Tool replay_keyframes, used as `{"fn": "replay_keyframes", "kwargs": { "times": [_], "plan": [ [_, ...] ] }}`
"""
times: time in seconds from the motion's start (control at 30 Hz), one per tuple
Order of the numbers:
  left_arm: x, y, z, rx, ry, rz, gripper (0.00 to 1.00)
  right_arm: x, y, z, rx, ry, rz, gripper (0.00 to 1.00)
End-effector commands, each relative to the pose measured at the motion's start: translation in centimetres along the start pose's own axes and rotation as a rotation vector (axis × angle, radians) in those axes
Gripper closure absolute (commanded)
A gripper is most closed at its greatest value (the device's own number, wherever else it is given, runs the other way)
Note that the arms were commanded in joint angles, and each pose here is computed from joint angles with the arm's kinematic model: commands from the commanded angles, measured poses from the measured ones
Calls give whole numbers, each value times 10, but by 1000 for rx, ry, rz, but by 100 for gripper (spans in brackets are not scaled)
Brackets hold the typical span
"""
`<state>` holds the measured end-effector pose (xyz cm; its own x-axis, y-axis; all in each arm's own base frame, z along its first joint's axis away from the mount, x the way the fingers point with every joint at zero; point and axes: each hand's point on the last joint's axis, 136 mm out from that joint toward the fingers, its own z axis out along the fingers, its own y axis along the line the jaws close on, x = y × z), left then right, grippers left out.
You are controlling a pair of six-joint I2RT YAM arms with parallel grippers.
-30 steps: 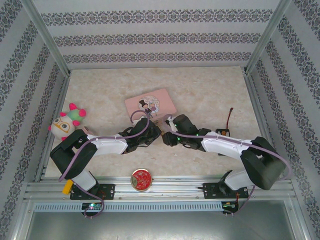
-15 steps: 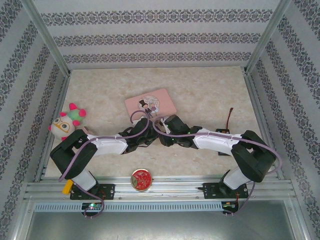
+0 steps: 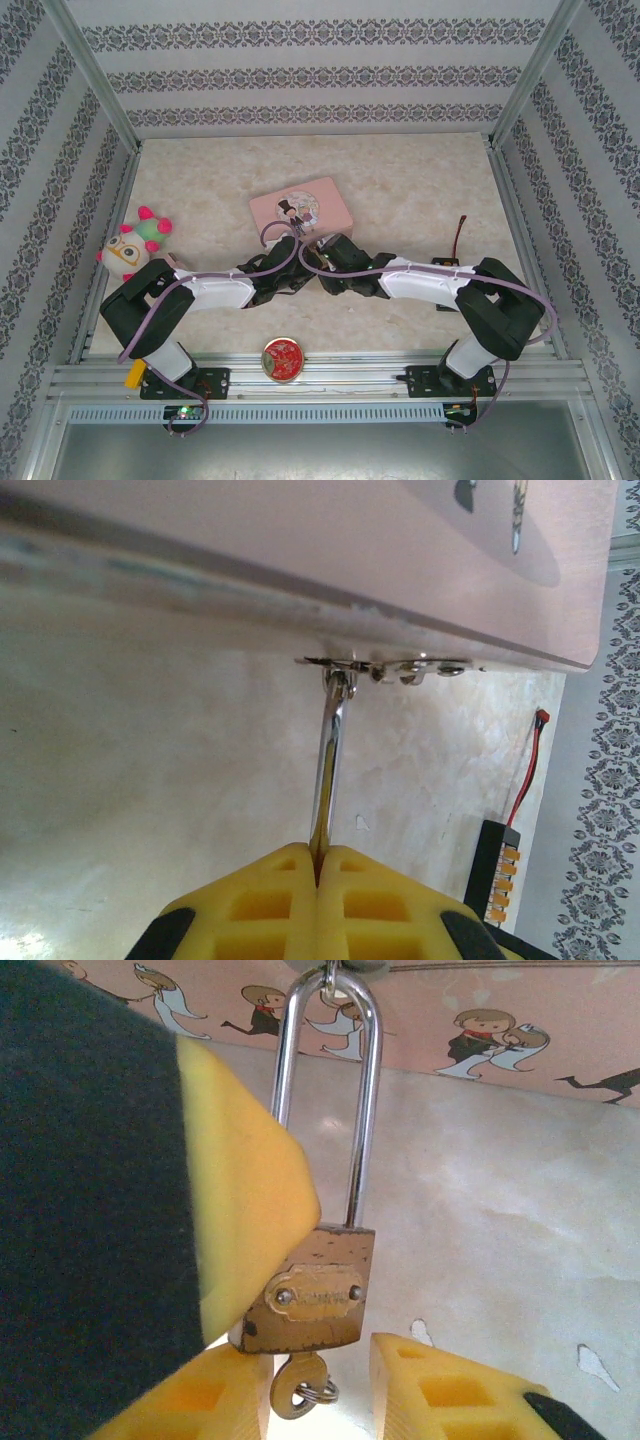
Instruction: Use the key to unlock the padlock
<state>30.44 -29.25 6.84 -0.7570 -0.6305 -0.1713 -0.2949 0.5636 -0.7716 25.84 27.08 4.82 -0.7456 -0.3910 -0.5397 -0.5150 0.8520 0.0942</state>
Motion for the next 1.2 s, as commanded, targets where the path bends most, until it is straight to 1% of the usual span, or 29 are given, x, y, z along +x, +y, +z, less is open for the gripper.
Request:
{"fn": "replay_keyframes", "kwargs": {
  "times": [0.0, 0.23, 0.47, 0.5, 0.57, 0.7, 0.73, 0.8, 0.9, 1.03, 1.1, 1.17],
  "plan": [
    [3, -5, -2, 17, 17, -17, 100, -6, -5, -2, 60, -11, -10, 70],
    [4, -5, -2, 18, 19, -17, 100, -9, -3, 2, 61, -16, 4, 77],
    [4, -5, -2, 20, 20, -19, 100, -10, -4, 4, 46, -25, 27, 99],
    [4, -5, -2, 20, 21, -20, 100, -11, -4, 3, 36, -28, 34, 100],
    [4, -5, -2, 19, 23, -23, 100, -15, -4, 3, -13, -36, 57, 100],
    [4, -3, -3, 18, 21, -35, 99, -28, 0, -4, -180, -74, 130, 100],
    [4, -3, -3, 17, 22, -37, 95, -31, 0, -6, -221, -84, 149, 100],
    [3, -3, -3, 20, 21, -39, 85, -35, -1, -11, -292, -96, 189, 100],
    [3, -4, -3, 21, 20, -38, 74, -38, -3, -14, -356, -100, 227, 100],
    [2, -6, -2, 26, 19, -34, 61, -37, -6, -14, -399, -91, 261, 100],
    [1, -7, -2, 28, 14, -33, 53, -36, -6, -13, -413, -87, 273, 100],
    [0, -8, -2, 32, 9, -34, 49, -36, -6, -12, -429, -83, 281, 100]
  ]
}}
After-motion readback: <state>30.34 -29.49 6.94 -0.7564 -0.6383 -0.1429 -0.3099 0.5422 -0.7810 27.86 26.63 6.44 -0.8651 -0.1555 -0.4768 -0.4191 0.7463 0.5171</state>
